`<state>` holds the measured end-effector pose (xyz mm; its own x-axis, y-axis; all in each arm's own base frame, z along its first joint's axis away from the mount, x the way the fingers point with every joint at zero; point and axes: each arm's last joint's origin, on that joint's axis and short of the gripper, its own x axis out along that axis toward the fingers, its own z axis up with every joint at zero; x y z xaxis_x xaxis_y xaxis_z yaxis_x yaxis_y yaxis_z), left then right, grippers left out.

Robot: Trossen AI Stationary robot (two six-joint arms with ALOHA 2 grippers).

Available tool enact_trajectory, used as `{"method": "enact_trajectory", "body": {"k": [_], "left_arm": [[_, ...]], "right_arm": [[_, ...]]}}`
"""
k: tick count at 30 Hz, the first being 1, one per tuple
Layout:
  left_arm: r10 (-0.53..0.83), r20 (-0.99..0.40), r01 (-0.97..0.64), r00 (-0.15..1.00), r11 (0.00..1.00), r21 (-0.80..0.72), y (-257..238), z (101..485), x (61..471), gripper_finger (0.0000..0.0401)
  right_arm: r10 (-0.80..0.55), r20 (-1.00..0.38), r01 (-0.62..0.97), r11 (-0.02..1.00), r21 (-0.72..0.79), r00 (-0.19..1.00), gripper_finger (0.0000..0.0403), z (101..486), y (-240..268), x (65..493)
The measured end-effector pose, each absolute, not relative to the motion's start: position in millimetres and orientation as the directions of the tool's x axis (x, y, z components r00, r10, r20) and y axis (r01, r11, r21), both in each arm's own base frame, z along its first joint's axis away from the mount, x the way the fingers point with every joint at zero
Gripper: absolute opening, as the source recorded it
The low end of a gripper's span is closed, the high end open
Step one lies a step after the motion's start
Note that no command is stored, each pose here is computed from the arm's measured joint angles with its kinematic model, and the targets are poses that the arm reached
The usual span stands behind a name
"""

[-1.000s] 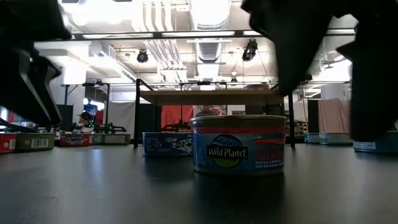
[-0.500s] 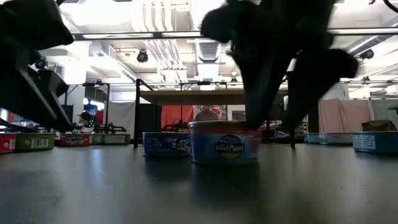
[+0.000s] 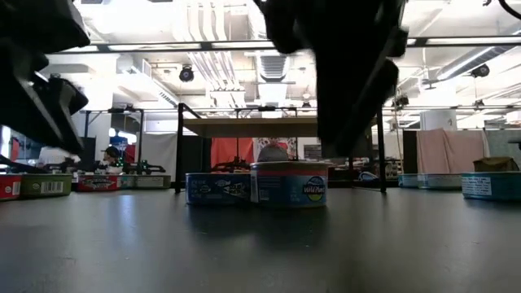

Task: Stack canned seafood by type on shelf
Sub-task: Stack the top blue and pink tuna can on top of the blue and pink tuna can

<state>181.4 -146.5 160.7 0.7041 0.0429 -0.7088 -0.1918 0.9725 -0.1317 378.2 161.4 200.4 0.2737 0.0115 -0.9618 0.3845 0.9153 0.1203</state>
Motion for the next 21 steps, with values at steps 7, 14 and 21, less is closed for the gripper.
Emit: {"method": "enact_trajectory", "body": {"k": [7,14,21], "left_arm": [[0.048,-0.686,-0.228,0.726,0.958,-0.174,-129,162,170,0.0149],[0.015,-0.664,-0.112,0.747,0.988,-0.104,-109,153,171,0.0149],[-0.028,-0.626,-0.016,0.779,0.998,-0.064,-88,159,181,0.0149]], "right_arm": [[-0.184,-0.949,0.206,0.970,-0.133,0.255,0.0315,222,149,359],[-0.168,-0.983,0.029,0.986,-0.167,0.079,0.0303,175,117,368],[0.056,-0.980,0.114,0.990,0.079,0.190,0.0282,160,105,396]]}}
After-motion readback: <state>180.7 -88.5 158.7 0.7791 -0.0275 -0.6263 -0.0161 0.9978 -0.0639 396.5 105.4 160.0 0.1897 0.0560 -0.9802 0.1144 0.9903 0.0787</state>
